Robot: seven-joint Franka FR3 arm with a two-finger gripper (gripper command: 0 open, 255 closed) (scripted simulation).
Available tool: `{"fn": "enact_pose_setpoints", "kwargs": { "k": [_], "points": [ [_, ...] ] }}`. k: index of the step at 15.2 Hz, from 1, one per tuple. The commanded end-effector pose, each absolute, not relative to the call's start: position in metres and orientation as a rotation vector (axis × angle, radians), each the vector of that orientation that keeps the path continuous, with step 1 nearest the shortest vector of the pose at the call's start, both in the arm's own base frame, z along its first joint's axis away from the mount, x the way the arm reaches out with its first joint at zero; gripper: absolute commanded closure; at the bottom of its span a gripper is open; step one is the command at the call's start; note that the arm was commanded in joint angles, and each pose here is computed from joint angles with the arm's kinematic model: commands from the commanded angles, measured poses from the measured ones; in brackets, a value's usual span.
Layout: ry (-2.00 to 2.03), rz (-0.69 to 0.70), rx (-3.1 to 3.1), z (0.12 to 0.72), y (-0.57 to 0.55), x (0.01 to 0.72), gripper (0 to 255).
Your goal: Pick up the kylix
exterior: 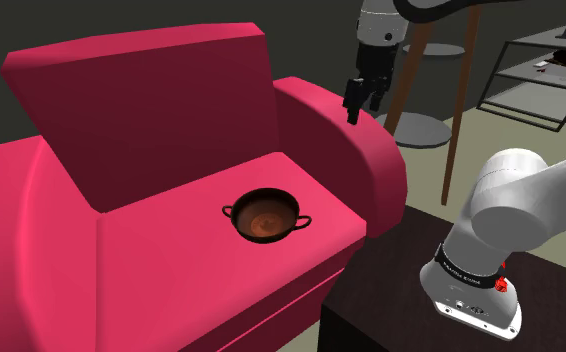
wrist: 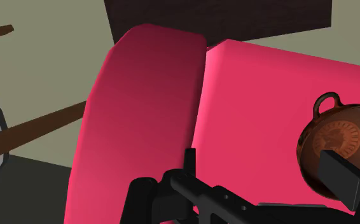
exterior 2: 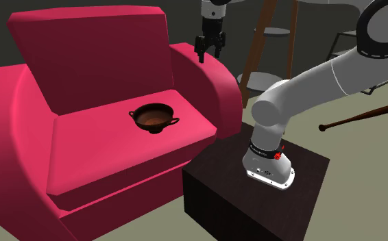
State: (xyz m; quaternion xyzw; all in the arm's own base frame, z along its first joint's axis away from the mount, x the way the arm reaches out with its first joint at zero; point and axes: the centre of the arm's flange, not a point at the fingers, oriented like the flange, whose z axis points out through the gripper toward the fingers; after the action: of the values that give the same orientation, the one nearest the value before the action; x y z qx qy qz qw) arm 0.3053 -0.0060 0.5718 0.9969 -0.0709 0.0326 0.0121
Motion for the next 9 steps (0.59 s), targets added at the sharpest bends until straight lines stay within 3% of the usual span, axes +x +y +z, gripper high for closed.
{"fn": "enact_pose_setpoints", "kwargs": {
  "k": [1,9],
  "points": [
    [-0.221,0.102,3.108,0.572,-0.006,0.305,0],
    [-0.273,0.102,3.199,0.491,0.022,0.358,0]
  ]
}}
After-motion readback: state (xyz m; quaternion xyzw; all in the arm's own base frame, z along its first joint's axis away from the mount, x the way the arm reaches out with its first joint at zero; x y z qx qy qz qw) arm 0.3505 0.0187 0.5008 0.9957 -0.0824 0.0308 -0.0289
